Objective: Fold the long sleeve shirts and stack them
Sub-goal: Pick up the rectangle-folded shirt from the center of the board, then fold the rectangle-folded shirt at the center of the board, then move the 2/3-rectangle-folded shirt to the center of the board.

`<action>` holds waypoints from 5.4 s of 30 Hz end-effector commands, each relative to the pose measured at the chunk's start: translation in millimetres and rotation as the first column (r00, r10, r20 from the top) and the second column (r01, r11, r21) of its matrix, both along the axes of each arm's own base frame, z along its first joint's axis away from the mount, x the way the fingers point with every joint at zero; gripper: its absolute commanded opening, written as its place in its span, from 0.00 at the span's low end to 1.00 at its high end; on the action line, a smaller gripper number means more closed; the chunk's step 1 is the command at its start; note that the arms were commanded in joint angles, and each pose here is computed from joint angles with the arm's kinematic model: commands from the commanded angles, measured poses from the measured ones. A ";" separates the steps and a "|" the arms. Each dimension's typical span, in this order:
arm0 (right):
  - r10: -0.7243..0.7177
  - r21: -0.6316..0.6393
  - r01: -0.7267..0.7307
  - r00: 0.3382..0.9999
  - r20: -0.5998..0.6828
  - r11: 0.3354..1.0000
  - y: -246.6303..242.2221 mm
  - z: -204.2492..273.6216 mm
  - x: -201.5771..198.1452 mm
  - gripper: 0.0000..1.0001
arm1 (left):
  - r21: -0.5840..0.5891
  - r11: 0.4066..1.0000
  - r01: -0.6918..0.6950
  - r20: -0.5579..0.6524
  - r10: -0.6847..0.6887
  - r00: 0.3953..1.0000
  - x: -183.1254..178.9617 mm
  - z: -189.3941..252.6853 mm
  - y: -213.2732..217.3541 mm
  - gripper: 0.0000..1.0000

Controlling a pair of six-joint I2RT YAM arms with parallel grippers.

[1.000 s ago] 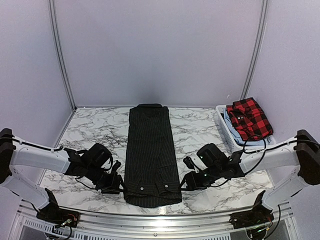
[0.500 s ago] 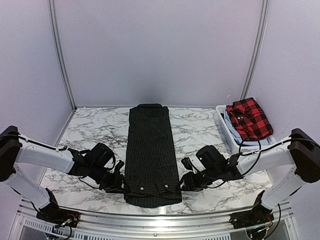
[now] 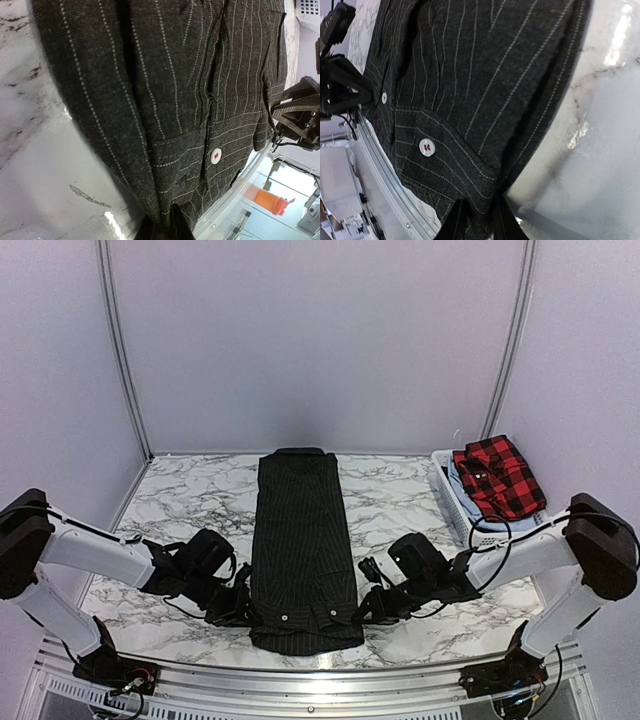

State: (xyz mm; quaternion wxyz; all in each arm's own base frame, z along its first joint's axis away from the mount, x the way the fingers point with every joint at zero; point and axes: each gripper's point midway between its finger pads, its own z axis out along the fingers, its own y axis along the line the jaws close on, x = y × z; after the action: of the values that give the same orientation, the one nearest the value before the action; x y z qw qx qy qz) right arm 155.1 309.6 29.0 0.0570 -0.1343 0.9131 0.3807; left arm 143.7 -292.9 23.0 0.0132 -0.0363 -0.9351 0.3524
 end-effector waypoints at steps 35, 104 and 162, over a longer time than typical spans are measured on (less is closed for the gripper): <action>-0.223 0.130 0.193 0.929 0.294 0.973 26.4 82.4 239.5 0.00 | -0.075 0.975 -0.210 0.328 0.223 0.918 201.3 74.1 2.6 0.00; 0.003 -0.192 0.091 0.896 0.444 0.977 36.3 30.5 198.6 0.26 | 0.042 0.974 -0.222 0.506 0.170 0.846 345.7 60.4 -7.5 0.22; 0.018 -0.249 0.077 0.933 0.359 0.965 -9.8 15.3 137.9 0.00 | 0.027 0.999 -0.040 0.332 0.029 0.943 100.1 8.9 -16.3 0.00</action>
State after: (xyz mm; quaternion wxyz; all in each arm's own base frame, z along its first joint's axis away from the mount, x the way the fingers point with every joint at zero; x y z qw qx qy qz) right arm 320.2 299.0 33.3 0.2305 -0.1866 0.9321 0.2078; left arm 277.9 -307.0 31.8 -0.1915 -0.0807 -0.9271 0.3119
